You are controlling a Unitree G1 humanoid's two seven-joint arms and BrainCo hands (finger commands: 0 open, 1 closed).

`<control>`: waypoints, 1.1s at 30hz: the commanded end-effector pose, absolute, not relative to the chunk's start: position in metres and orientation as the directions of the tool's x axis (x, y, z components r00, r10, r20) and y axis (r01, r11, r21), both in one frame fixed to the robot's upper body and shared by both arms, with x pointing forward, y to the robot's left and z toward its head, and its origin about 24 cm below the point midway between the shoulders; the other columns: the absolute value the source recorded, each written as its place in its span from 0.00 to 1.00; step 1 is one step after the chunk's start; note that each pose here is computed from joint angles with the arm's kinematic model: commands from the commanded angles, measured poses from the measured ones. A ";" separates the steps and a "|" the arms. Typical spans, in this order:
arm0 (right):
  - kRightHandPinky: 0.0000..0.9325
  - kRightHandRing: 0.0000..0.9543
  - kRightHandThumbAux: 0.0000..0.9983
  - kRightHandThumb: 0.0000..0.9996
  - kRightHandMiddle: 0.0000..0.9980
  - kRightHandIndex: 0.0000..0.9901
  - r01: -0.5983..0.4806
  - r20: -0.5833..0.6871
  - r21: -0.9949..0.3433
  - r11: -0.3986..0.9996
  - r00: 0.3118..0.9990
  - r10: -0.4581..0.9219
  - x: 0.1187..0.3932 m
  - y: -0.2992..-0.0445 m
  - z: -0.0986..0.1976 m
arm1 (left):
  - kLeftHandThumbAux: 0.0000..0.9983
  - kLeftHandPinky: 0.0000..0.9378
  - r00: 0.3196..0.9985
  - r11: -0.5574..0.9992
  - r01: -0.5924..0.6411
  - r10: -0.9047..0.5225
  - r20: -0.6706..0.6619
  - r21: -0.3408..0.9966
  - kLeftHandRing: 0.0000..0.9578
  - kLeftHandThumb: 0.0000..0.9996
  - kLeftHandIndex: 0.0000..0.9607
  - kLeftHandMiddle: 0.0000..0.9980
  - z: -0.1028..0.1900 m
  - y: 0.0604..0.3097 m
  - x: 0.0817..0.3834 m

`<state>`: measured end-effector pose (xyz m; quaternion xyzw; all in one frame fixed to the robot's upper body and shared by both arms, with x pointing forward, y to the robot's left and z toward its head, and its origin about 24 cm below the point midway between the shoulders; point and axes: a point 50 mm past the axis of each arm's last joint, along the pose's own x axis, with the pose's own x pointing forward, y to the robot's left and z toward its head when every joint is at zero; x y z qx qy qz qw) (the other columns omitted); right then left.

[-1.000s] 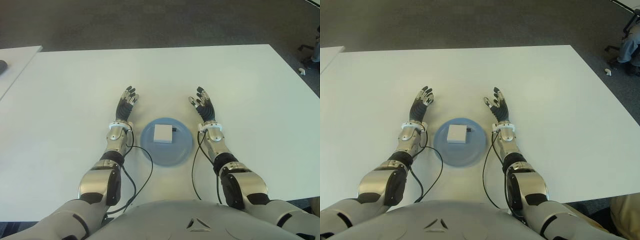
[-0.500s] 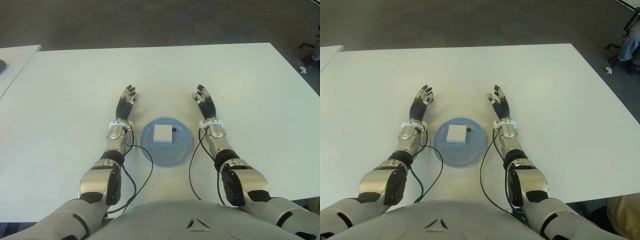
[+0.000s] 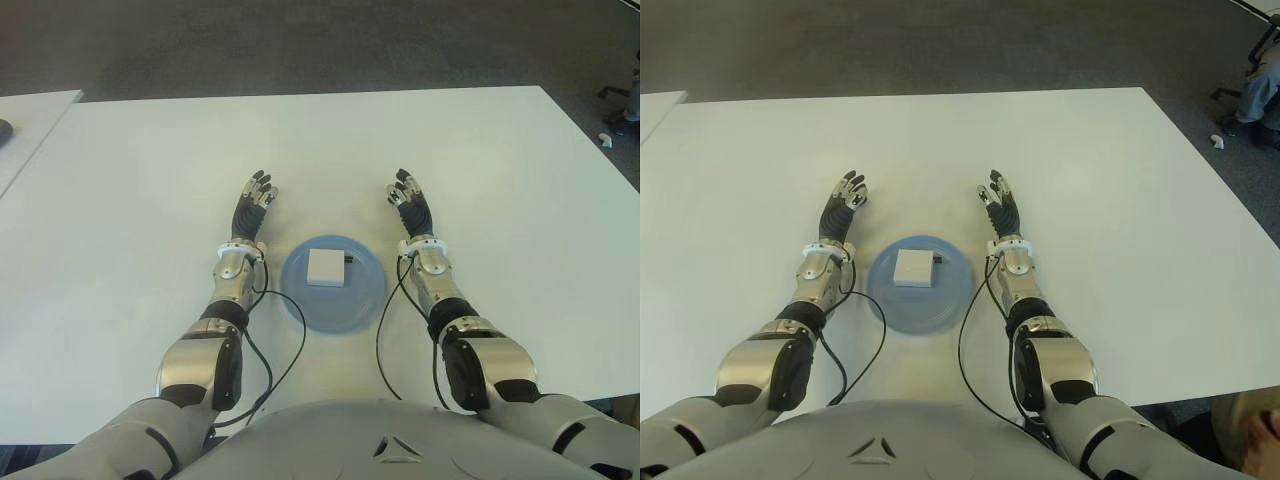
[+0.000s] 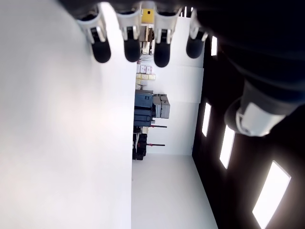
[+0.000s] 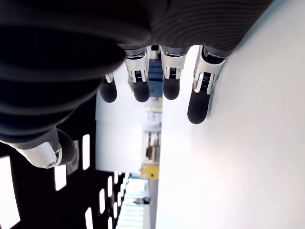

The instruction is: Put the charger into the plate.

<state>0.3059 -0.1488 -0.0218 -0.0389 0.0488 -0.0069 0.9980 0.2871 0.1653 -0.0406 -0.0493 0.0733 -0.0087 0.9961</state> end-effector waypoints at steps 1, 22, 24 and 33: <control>0.02 0.00 0.46 0.13 0.00 0.00 0.074 -0.521 -0.056 0.996 0.848 -0.092 0.239 -0.159 -0.099 | 0.54 0.10 0.868 0.990 -0.029 -0.042 -0.495 -0.135 0.10 0.00 0.09 0.12 -0.102 0.165 0.230; 0.01 0.00 0.57 0.14 0.00 0.00 0.141 -0.475 -0.053 0.989 0.867 -0.149 0.237 -0.166 -0.096 | 0.53 0.08 0.871 0.992 -0.012 -0.051 -0.490 -0.123 0.08 0.00 0.07 0.10 -0.102 0.166 0.229; 0.01 0.00 0.58 0.14 0.00 0.00 0.142 -0.472 -0.050 0.989 0.869 -0.148 0.236 -0.166 -0.096 | 0.53 0.09 0.873 0.992 -0.011 -0.052 -0.486 -0.124 0.08 0.00 0.07 0.10 -0.102 0.166 0.229; 0.01 0.00 0.59 0.15 0.00 0.00 0.140 -0.459 -0.050 0.989 0.876 -0.147 0.235 -0.165 -0.096 | 0.54 0.09 0.872 0.992 -0.013 -0.051 -0.488 -0.128 0.09 0.00 0.08 0.11 -0.102 0.165 0.230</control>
